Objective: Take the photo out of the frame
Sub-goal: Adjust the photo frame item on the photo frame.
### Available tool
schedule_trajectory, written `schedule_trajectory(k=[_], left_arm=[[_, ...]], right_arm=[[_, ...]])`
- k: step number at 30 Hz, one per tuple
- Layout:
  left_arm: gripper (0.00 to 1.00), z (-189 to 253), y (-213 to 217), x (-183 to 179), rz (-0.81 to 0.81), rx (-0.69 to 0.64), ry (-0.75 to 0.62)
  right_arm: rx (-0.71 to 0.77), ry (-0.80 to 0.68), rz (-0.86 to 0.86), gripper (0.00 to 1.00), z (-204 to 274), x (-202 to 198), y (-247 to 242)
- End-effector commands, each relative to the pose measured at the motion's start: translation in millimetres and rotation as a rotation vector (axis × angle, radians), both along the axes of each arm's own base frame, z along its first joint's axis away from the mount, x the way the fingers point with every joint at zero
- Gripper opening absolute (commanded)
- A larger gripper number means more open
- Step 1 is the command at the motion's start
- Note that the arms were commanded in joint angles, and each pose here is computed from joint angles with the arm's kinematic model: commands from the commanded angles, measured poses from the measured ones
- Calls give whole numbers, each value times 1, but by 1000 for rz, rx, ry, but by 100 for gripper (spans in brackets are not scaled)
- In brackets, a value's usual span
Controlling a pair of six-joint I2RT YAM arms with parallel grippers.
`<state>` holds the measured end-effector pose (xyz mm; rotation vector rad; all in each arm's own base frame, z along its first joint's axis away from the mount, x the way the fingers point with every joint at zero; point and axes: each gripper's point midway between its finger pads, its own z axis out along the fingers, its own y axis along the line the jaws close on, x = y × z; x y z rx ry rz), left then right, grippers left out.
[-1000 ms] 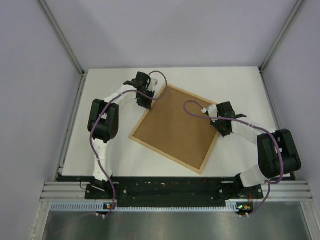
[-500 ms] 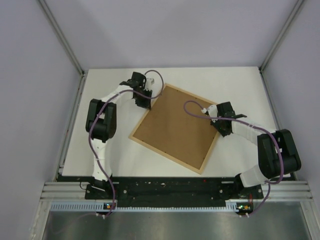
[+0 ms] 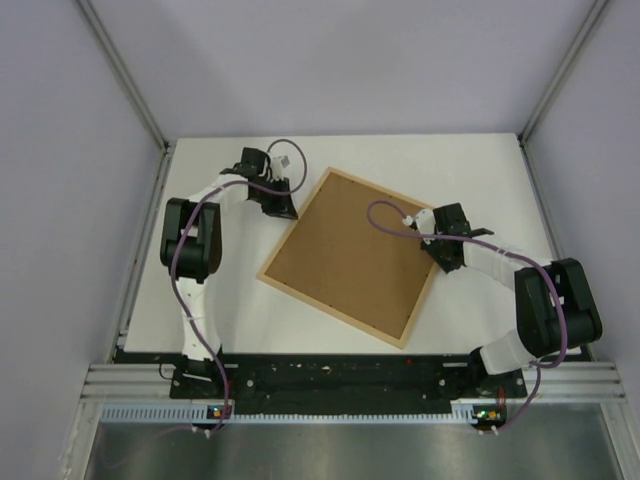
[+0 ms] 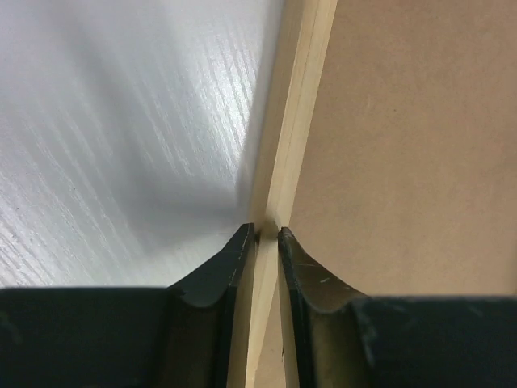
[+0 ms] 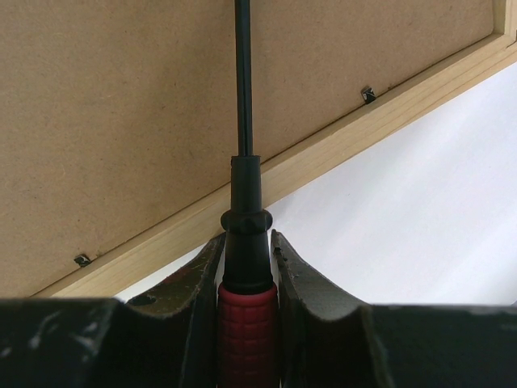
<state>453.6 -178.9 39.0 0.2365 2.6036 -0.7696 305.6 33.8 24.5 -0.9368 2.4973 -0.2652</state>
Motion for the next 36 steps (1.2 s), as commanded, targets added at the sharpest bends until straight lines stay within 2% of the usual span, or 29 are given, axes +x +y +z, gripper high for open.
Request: schedule_trajectory(k=[1,2,6,10,14,22,33,36], left_arm=[[13,49,-16,8,-2,-157,-53],[22,52,-16,13,-3,-152,-68],[43,61,-17,27,2,-140,-99],[49,58,-24,39,-19,-102,-115],[49,43,-25,46,-27,-68,-101],[47,16,-20,51,-31,-15,-85],[45,6,-15,51,2,14,-57],[40,12,-12,54,27,31,-60]], right_arm=[[97,-132,37,0,33,33,23],[104,-141,41,0,37,34,25],[144,-178,49,0,62,46,34],[153,-211,72,0,85,66,49],[128,-244,120,0,101,88,79],[96,-222,210,0,94,131,139],[33,-19,394,0,63,146,211],[9,46,432,0,52,144,225]])
